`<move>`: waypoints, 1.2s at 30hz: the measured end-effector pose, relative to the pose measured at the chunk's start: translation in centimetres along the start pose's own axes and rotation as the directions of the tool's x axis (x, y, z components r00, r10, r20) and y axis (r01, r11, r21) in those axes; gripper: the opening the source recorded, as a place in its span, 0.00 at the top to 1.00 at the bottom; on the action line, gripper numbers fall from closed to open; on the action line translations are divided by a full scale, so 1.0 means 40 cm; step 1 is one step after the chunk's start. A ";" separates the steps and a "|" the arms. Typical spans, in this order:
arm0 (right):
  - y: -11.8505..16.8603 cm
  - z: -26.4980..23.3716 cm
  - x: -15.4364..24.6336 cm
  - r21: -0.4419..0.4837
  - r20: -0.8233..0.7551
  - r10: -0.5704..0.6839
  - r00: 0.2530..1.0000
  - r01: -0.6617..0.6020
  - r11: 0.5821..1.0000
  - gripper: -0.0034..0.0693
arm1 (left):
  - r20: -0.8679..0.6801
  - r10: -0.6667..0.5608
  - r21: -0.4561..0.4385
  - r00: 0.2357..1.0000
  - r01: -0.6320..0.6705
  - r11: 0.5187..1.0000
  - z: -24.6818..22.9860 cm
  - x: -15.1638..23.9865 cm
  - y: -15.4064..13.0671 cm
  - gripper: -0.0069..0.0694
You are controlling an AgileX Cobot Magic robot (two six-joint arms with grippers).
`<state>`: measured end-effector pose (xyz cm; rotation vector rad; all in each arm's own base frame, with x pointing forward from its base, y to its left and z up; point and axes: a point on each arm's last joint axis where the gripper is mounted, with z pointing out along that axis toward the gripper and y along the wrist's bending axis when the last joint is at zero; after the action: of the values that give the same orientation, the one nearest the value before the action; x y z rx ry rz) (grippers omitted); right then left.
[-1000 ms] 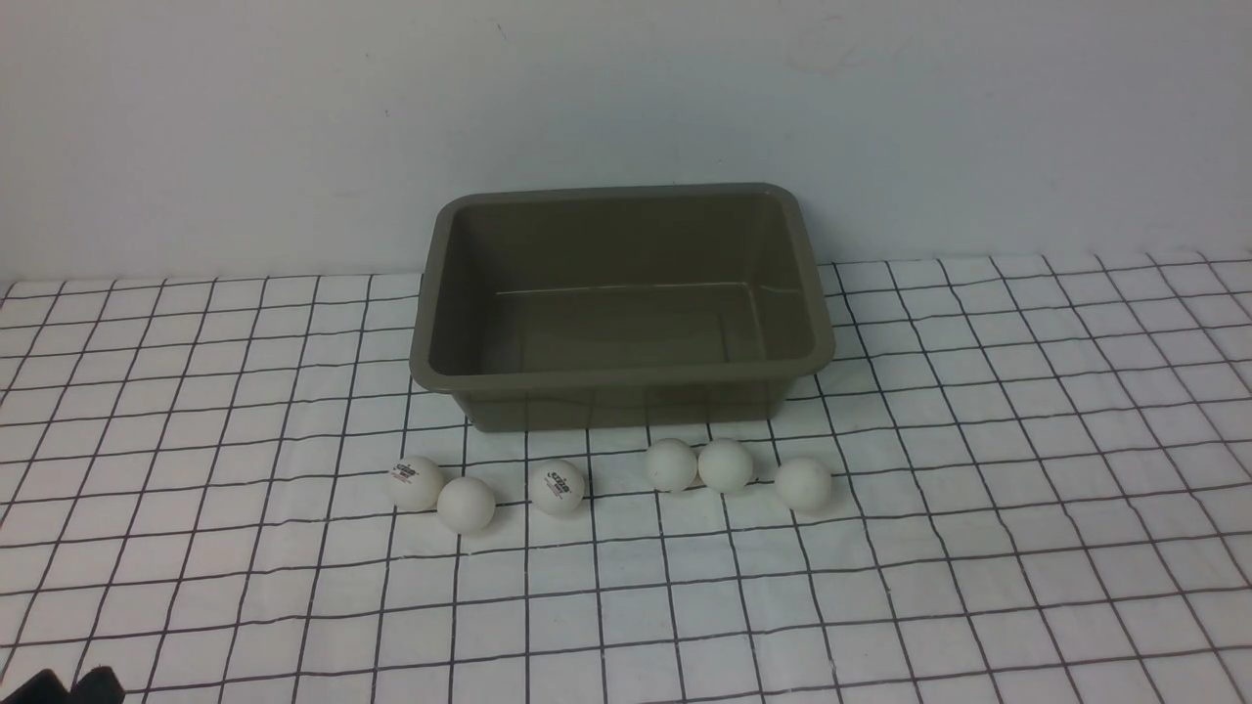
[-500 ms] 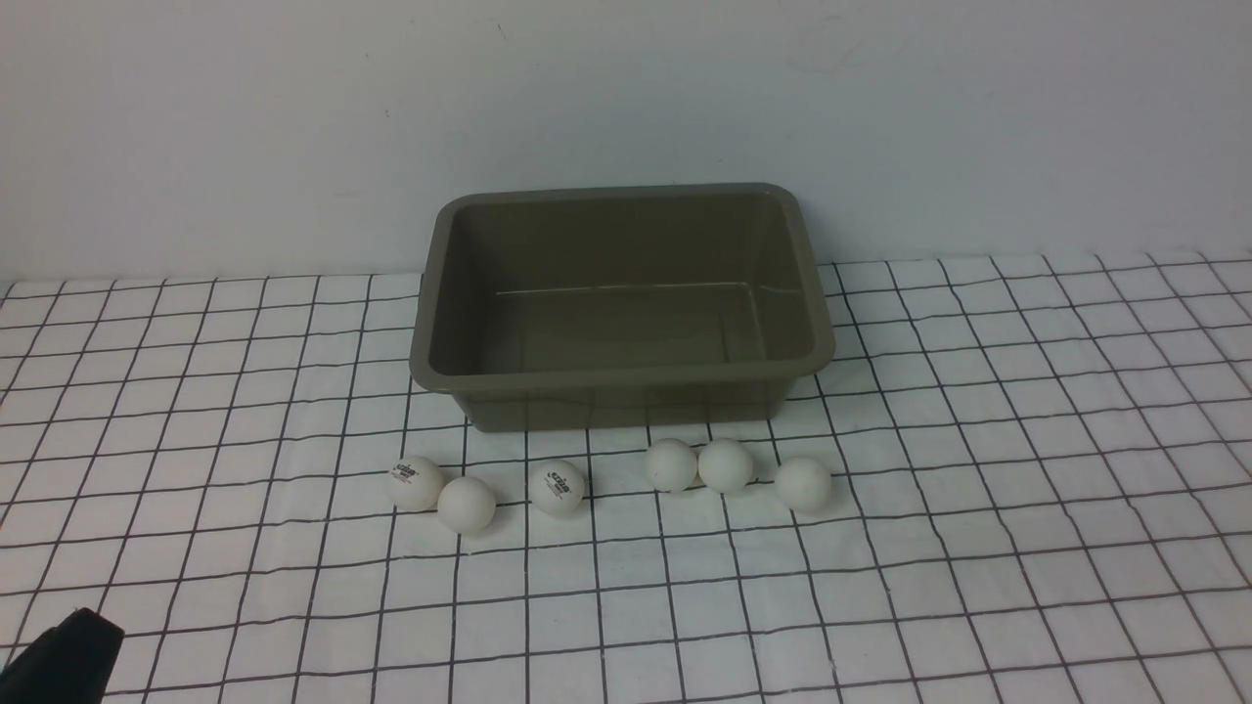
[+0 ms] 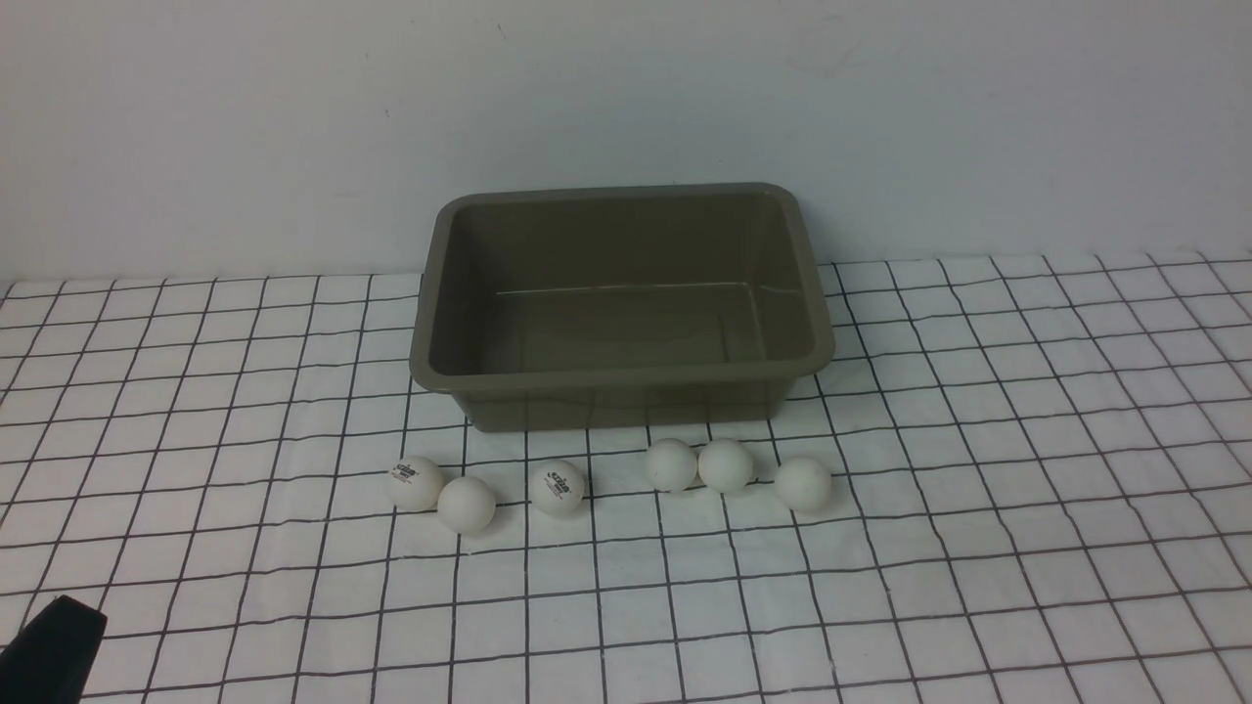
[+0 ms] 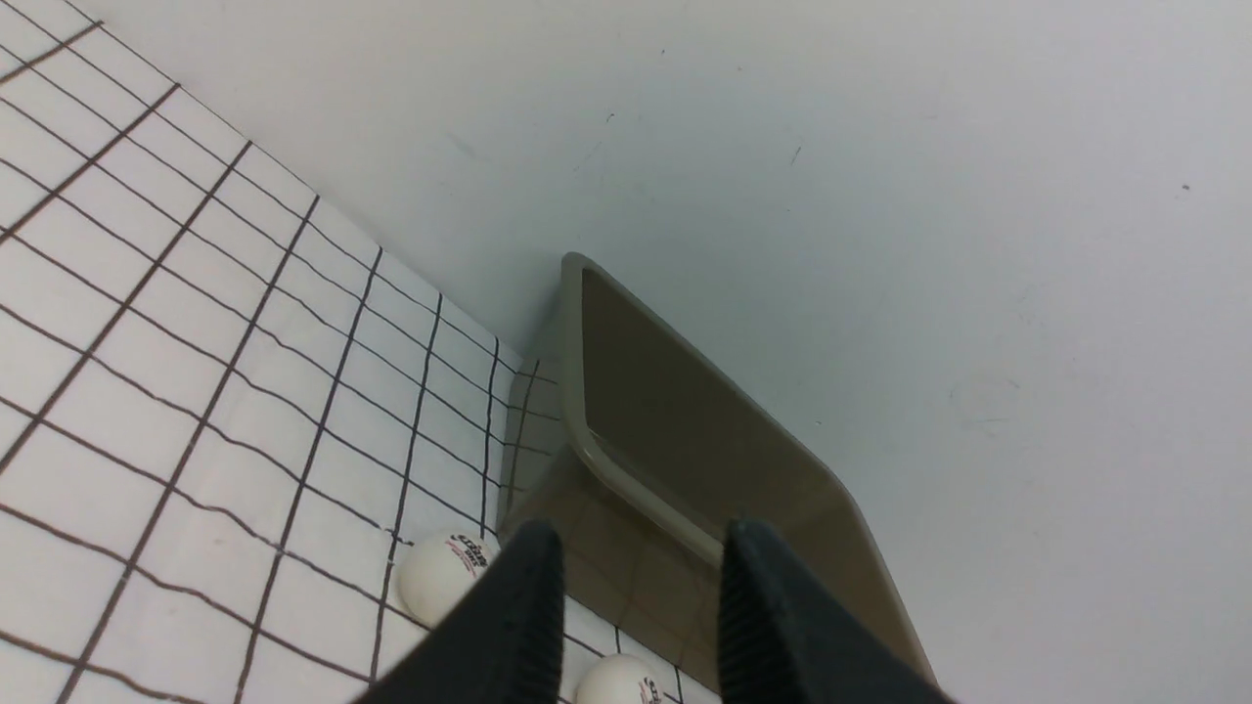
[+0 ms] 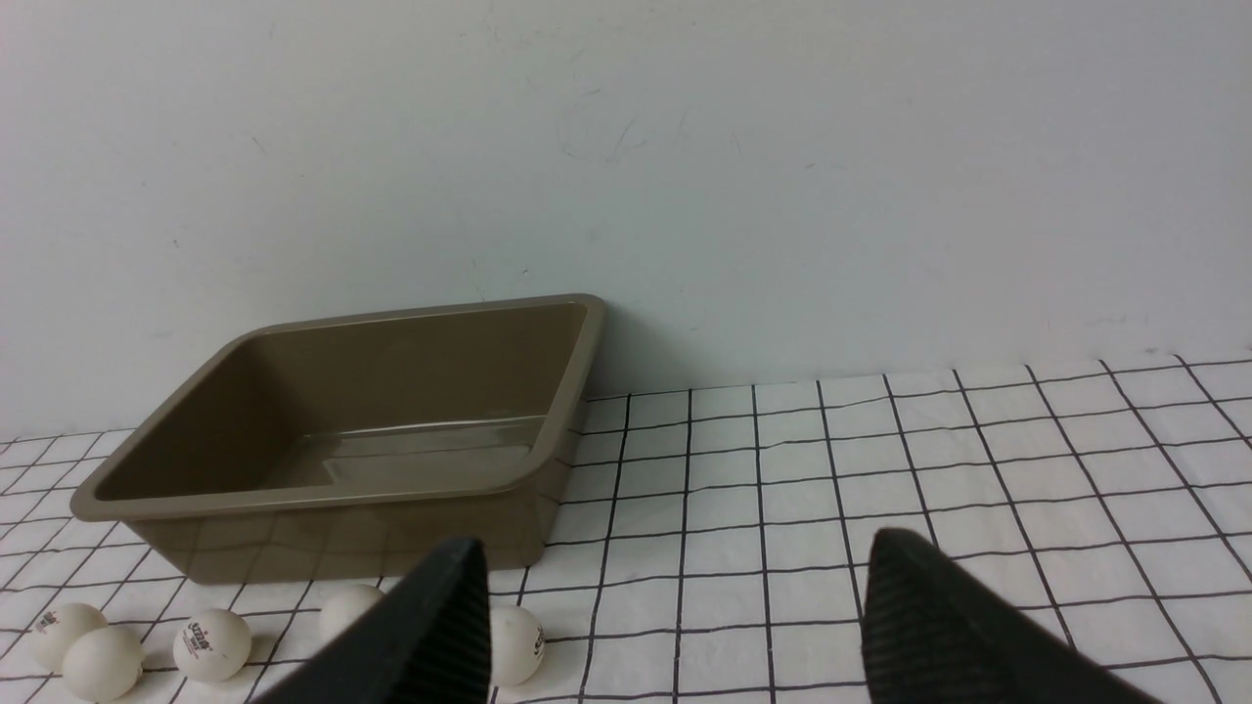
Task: Put the table tennis balls into the box on the white checkered tablecloth.
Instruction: 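Reach for and grasp a ping pong ball on the table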
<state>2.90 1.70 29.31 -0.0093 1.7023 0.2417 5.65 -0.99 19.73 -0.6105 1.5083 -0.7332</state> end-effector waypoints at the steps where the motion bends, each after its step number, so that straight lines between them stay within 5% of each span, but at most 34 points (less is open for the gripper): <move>1: 0.000 0.000 0.000 0.000 -0.002 0.000 1.000 0.000 1.000 0.32 | 0.001 0.014 0.000 1.000 -0.014 1.000 0.000 0.000 0.000 0.63; 6: 0.000 0.000 0.002 -0.002 -0.008 -0.009 1.000 0.009 1.000 0.32 | -0.044 0.146 0.020 0.988 -0.145 0.989 -0.001 0.010 -0.004 0.58; 11: 0.004 0.000 0.007 -0.018 -0.031 -0.053 0.998 0.052 0.998 0.32 | -0.101 0.336 0.135 0.936 -0.322 0.937 -0.011 0.008 -0.051 0.49; 18: 0.031 0.004 0.001 -0.140 -0.008 -0.087 0.996 0.085 0.986 0.32 | -0.055 0.537 0.288 0.842 -0.501 0.816 -0.040 -0.046 -0.160 0.43; 23: 0.042 0.030 0.003 -0.216 -0.057 -0.141 0.988 0.125 0.968 0.32 | -0.076 0.641 0.260 0.764 -0.605 0.752 -0.024 -0.093 -0.204 0.43; 31: 0.041 0.090 0.004 -0.268 -0.156 -0.139 0.978 0.093 0.959 0.32 | -0.303 0.690 0.226 0.657 -0.654 0.722 0.073 -0.117 -0.202 0.43; 36: 0.038 0.140 0.003 -0.327 -0.207 -0.263 0.942 0.186 0.926 0.32 | -0.404 0.734 0.221 0.546 -0.720 0.658 0.130 -0.132 -0.191 0.43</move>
<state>8.13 4.10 28.74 -0.4819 1.8783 0.3377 10.83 -2.44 28.92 0.2929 1.9857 -0.2249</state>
